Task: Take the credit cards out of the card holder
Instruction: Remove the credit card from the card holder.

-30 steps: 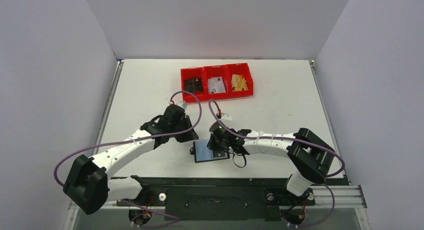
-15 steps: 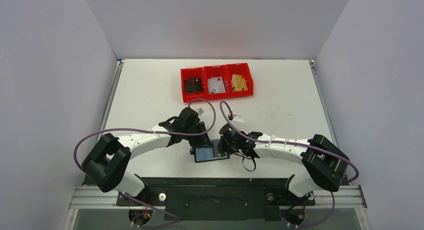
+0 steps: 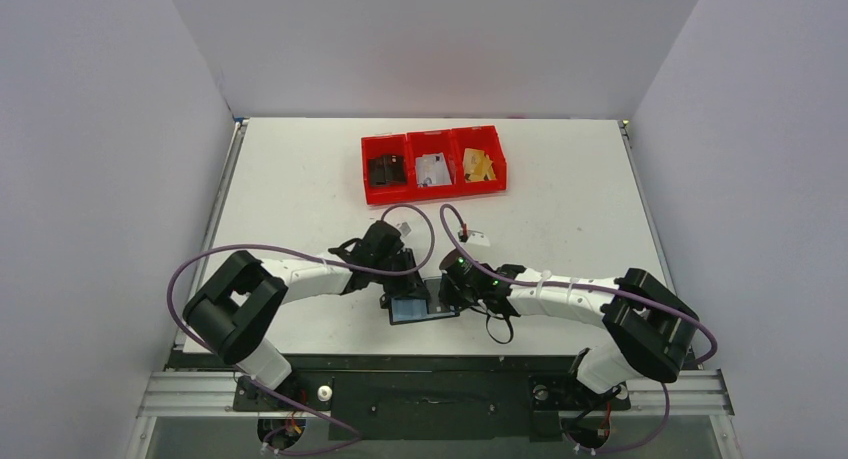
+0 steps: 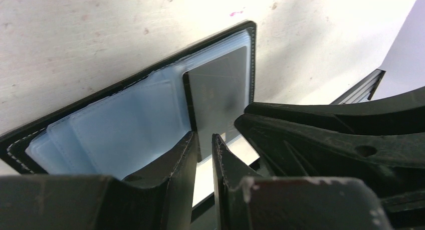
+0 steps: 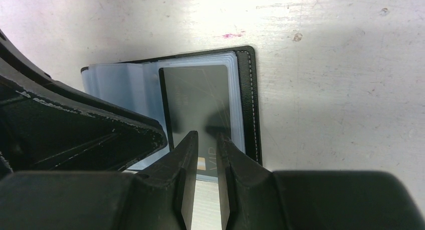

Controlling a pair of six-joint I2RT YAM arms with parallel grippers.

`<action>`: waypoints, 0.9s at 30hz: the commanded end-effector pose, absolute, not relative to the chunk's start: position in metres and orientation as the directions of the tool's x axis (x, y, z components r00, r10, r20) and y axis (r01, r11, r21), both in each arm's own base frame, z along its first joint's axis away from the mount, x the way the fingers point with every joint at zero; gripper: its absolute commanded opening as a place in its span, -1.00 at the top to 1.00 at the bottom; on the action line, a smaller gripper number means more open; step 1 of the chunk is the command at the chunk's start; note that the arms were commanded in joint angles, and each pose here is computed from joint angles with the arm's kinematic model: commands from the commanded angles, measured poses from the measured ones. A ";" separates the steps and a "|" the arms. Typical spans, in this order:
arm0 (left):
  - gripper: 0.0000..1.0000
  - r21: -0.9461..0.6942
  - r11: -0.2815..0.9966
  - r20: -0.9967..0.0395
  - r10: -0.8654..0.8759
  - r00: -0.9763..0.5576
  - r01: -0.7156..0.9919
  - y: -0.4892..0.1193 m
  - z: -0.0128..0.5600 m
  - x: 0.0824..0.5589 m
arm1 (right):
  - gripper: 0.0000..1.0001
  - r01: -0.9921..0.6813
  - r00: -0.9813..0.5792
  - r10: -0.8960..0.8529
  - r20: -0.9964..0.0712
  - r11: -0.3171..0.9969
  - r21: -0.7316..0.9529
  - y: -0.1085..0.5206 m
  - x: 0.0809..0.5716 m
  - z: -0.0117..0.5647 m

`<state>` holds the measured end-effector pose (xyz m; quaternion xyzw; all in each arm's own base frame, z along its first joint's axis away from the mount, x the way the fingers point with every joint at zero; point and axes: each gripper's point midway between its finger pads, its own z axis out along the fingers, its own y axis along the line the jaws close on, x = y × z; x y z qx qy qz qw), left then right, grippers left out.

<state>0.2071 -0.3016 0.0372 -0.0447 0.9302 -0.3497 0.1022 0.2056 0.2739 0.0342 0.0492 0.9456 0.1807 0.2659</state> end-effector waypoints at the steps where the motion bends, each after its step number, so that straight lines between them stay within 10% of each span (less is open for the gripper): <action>1: 0.70 -0.655 0.756 -0.199 -0.174 -0.964 -0.001 -0.299 0.035 0.214 | 0.65 0.006 -0.830 0.204 -0.520 0.934 0.357 0.265 0.213 0.039; 27: 0.60 -0.687 0.726 -0.191 -0.210 -0.959 -0.022 -0.290 0.029 0.209 | 0.92 0.021 -0.847 0.178 -0.501 0.953 0.303 0.261 0.215 0.020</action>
